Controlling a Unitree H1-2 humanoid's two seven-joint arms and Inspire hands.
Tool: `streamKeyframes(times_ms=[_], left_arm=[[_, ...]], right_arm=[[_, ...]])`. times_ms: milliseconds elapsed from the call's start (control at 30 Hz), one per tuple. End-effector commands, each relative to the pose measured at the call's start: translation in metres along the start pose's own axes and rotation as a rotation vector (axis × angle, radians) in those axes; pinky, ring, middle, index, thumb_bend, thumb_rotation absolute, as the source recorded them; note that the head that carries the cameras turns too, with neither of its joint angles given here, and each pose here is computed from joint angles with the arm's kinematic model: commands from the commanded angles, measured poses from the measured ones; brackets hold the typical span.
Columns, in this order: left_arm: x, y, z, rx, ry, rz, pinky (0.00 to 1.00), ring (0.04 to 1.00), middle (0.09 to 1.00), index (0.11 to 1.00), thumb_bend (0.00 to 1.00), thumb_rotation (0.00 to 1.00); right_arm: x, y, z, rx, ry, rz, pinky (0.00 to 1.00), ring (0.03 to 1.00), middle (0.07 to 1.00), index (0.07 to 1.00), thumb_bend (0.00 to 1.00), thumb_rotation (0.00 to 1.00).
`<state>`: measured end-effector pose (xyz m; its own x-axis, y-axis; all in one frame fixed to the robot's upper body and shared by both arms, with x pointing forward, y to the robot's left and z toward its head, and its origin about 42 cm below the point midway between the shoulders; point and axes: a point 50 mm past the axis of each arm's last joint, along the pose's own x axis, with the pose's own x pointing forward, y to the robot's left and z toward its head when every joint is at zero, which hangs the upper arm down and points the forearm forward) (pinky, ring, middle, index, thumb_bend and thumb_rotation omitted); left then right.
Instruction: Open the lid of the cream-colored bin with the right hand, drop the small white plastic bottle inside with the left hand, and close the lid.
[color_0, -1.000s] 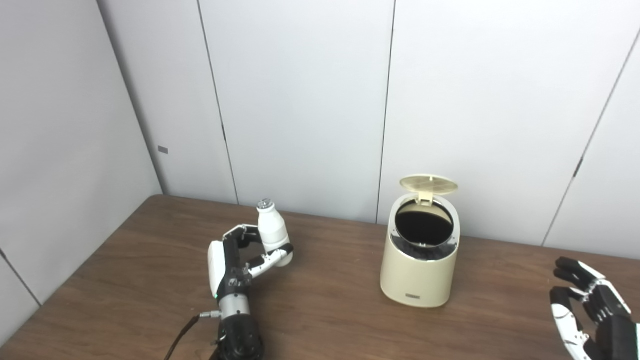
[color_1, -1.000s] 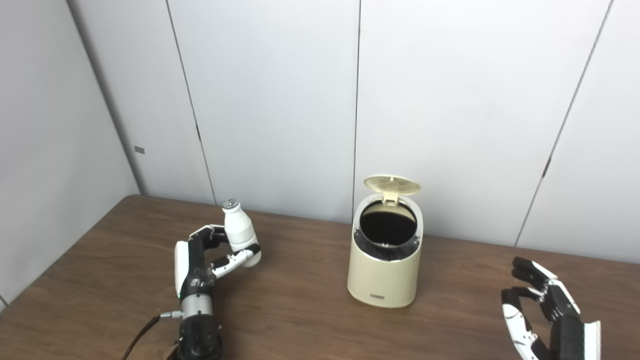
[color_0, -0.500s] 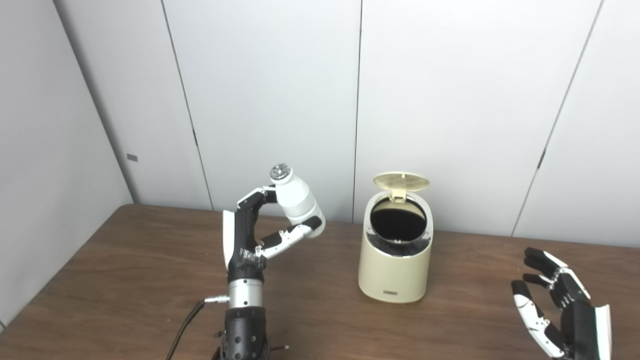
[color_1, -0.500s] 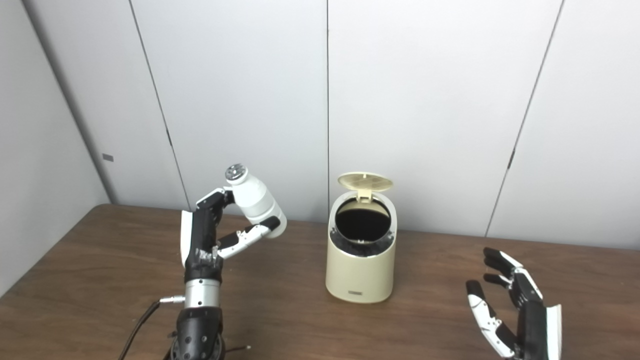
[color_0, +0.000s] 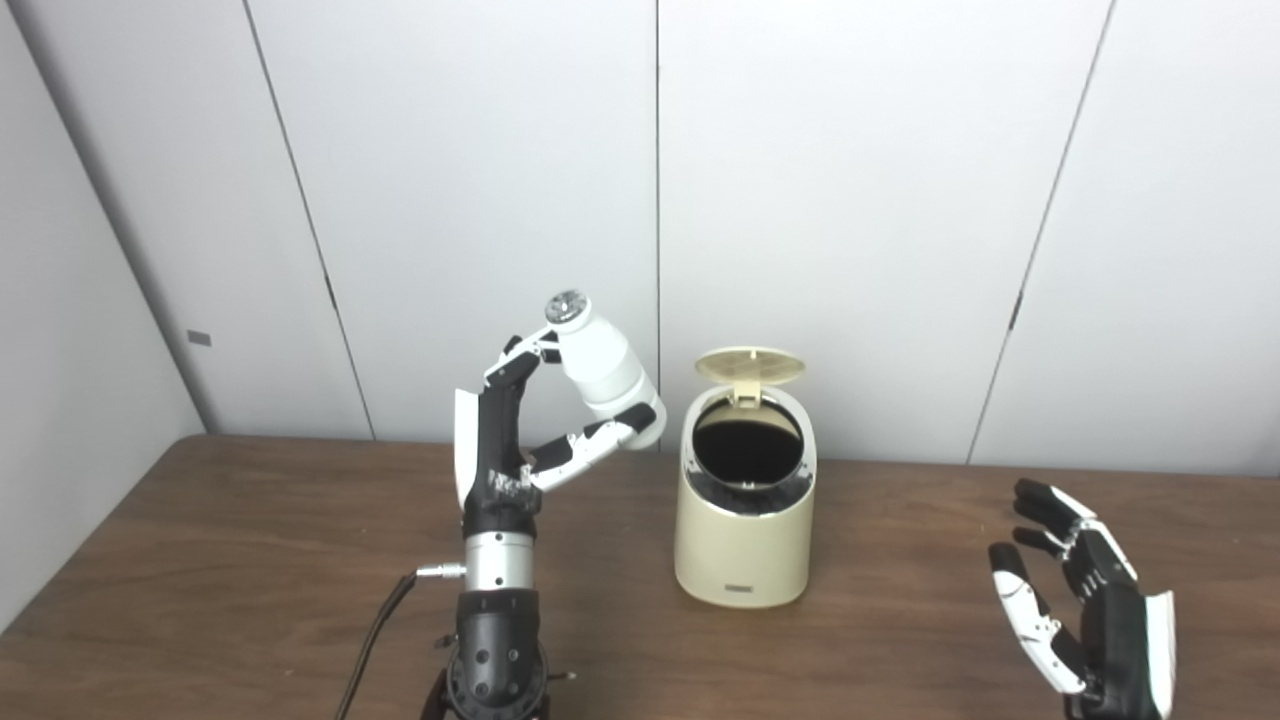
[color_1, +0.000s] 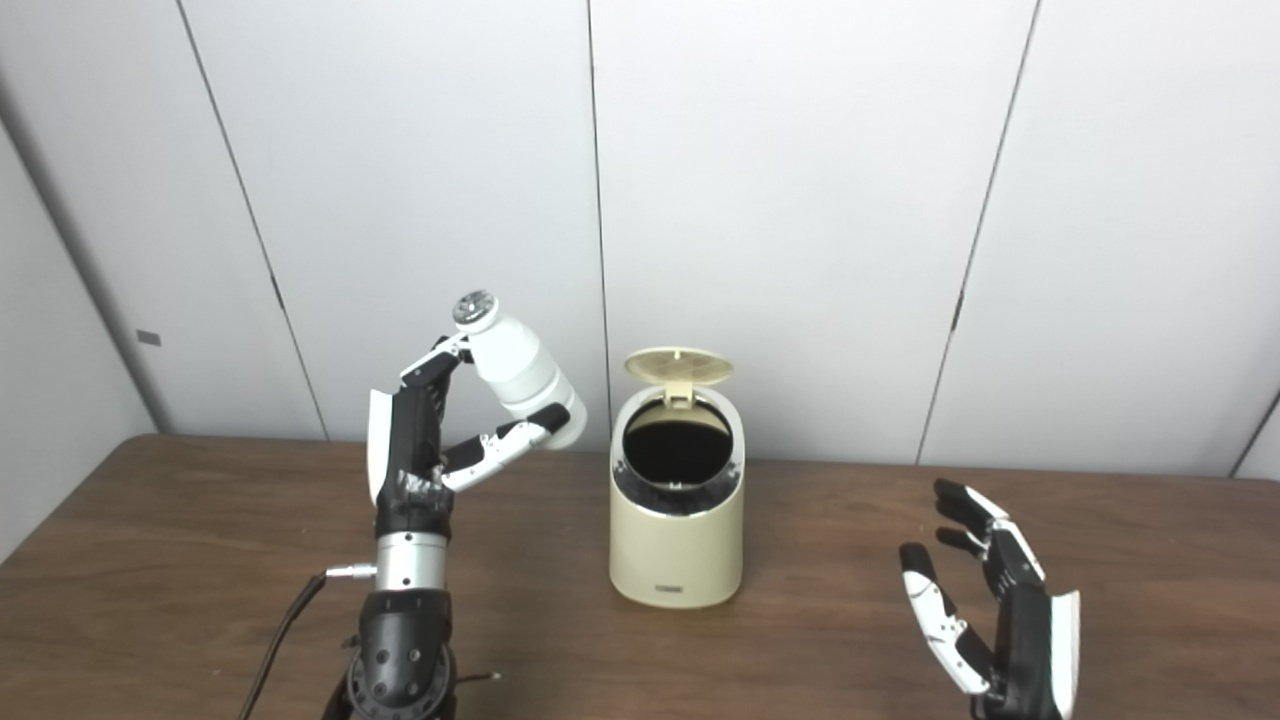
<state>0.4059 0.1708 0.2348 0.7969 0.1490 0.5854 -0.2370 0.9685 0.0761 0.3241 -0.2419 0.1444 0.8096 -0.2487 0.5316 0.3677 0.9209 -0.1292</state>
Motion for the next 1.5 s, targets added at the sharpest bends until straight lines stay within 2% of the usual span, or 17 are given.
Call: streamKeyframes(times_ms=[0, 100, 267, 467, 500, 600, 633, 667, 733, 833, 900, 967, 1067, 1167, 1233, 1367, 1467], left_arm=[[0.020, -0.015, 0.017, -0.023, -0.117, -0.012, 1.00, 0.832, 0.693, 0.481, 0.52, 0.05], [0.024, -0.025, 0.012, -0.029, -0.153, -0.030, 1.00, 0.832, 0.560, 0.459, 0.52, 0.02], [0.031, -0.037, 0.003, -0.020, -0.167, -0.046, 1.00, 0.836, 0.499, 0.476, 0.52, 0.00], [0.036, -0.048, -0.004, -0.012, -0.151, -0.045, 1.00, 0.824, 0.501, 0.473, 0.52, 0.00], [0.037, -0.050, -0.005, -0.009, -0.146, -0.046, 1.00, 0.839, 0.620, 0.477, 0.52, 0.03], [0.037, -0.054, -0.010, 0.022, -0.144, -0.056, 1.00, 0.851, 0.684, 0.479, 0.52, 0.04], [0.037, -0.056, -0.011, 0.041, -0.150, -0.059, 1.00, 0.848, 0.680, 0.479, 0.52, 0.04], [0.037, -0.056, -0.012, 0.070, -0.161, -0.065, 1.00, 0.828, 0.602, 0.479, 0.52, 0.04], [0.036, -0.058, -0.016, 0.120, -0.182, -0.077, 1.00, 0.809, 0.560, 0.480, 0.52, 0.05], [0.034, -0.058, -0.022, 0.190, -0.215, -0.097, 1.00, 0.816, 0.563, 0.480, 0.52, 0.05], [0.034, -0.057, -0.025, 0.229, -0.237, -0.108, 1.00, 0.832, 0.623, 0.480, 0.52, 0.05], [0.033, -0.057, -0.028, 0.253, -0.251, -0.118, 1.00, 0.828, 0.560, 0.463, 0.52, 0.02], [0.031, -0.057, -0.033, 0.281, -0.265, -0.130, 1.00, 0.820, 0.540, 0.445, 0.52, 0.00], [0.030, -0.058, -0.037, 0.302, -0.276, -0.138, 1.00, 0.811, 0.497, 0.466, 0.52, 0.00], [0.029, -0.058, -0.039, 0.324, -0.288, -0.142, 1.00, 0.800, 0.474, 0.492, 0.52, 0.00], [0.027, -0.058, -0.044, 0.350, -0.302, -0.148, 1.00, 0.791, 0.474, 0.491, 0.53, 0.00], [0.026, -0.057, -0.046, 0.357, -0.299, -0.157, 1.00, 0.793, 0.480, 0.482, 0.53, 0.00]], right_arm=[[-0.029, -0.004, -0.017, -0.038, 0.054, 0.014, 0.65, 0.742, 0.751, 0.723, 0.21, 0.44], [-0.030, -0.004, -0.017, -0.034, 0.055, 0.006, 0.66, 0.742, 0.751, 0.719, 0.23, 0.44], [-0.031, -0.001, -0.017, -0.032, 0.058, -0.004, 0.66, 0.743, 0.750, 0.720, 0.23, 0.41], [-0.032, 0.000, -0.018, -0.048, 0.053, -0.002, 0.67, 0.748, 0.753, 0.724, 0.22, 0.44], [-0.032, 0.001, -0.018, -0.056, 0.050, -0.004, 0.67, 0.747, 0.753, 0.723, 0.22, 0.44], [-0.033, 0.001, -0.018, -0.062, 0.047, -0.012, 0.65, 0.738, 0.747, 0.719, 0.23, 0.49], [-0.033, 0.001, -0.017, -0.060, 0.048, -0.013, 0.65, 0.738, 0.747, 0.720, 0.24, 0.50], [-0.033, 0.001, -0.017, -0.055, 0.050, -0.016, 0.66, 0.740, 0.748, 0.722, 0.24, 0.50], [-0.034, 0.001, -0.017, -0.057, 0.049, -0.017, 0.66, 0.742, 0.750, 0.725, 0.24, 0.50], [-0.034, 0.000, -0.017, -0.063, 0.047, -0.024, 0.66, 0.740, 0.750, 0.723, 0.24, 0.47], [-0.034, 0.000, -0.018, -0.074, 0.042, -0.022, 0.66, 0.746, 0.755, 0.728, 0.23, 0.47], [-0.034, 0.000, -0.019, -0.083, 0.041, -0.021, 0.66, 0.748, 0.755, 0.730, 0.22, 0.48], [-0.034, 0.000, -0.019, -0.069, 0.049, -0.023, 0.68, 0.753, 0.758, 0.732, 0.23, 0.51], [-0.034, 0.000, -0.019, -0.067, 0.046, -0.024, 0.66, 0.748, 0.755, 0.730, 0.23, 0.47], [-0.034, 0.000, -0.019, -0.074, 0.044, -0.024, 0.67, 0.752, 0.759, 0.734, 0.24, 0.49], [-0.034, -0.001, -0.020, -0.064, 0.050, -0.025, 0.67, 0.751, 0.760, 0.737, 0.24, 0.52], [-0.034, -0.001, -0.020, -0.066, 0.047, -0.027, 0.67, 0.751, 0.758, 0.734, 0.25, 0.49]])
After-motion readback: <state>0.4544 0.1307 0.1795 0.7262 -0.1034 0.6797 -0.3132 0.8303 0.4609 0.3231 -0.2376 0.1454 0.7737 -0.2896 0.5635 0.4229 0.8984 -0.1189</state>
